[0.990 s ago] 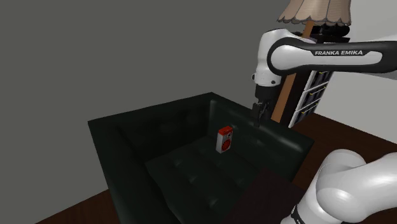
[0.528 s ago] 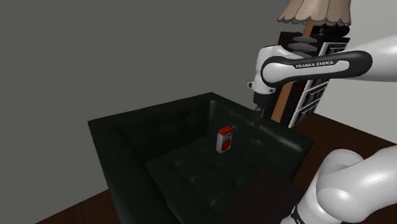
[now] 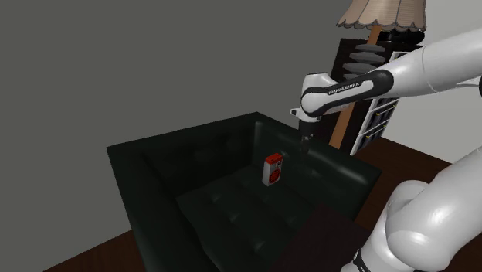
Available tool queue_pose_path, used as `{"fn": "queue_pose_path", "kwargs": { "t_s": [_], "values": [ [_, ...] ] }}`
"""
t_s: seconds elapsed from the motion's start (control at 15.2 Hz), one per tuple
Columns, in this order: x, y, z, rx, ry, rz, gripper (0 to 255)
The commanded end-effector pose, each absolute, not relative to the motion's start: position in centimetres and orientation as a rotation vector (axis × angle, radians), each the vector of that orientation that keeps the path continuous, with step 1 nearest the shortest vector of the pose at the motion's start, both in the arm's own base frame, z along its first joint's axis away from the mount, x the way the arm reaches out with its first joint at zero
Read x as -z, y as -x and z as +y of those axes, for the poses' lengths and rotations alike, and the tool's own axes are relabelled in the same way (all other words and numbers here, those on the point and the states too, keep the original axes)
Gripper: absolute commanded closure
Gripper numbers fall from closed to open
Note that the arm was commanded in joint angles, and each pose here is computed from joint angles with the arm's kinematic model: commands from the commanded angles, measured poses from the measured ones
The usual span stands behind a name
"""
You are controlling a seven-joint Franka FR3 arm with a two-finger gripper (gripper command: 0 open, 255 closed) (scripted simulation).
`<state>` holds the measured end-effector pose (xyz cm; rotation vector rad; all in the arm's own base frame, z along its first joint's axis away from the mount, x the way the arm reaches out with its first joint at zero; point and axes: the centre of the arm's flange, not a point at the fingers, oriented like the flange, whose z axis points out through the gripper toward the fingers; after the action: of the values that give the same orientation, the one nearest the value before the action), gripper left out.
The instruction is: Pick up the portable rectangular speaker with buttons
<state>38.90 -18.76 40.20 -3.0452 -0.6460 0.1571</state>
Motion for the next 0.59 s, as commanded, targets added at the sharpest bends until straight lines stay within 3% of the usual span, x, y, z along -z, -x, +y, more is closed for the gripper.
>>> {"fn": "queue_pose_path", "kwargs": {
  "t_s": [0.0, 0.53],
  "values": [
    [-38.8, -40.1, -20.4, -0.144, 3.025, -0.741, 0],
    [-32.4, -46.7, -25.1, -0.099, 2.918, -1.083, 0]
  ]
}}
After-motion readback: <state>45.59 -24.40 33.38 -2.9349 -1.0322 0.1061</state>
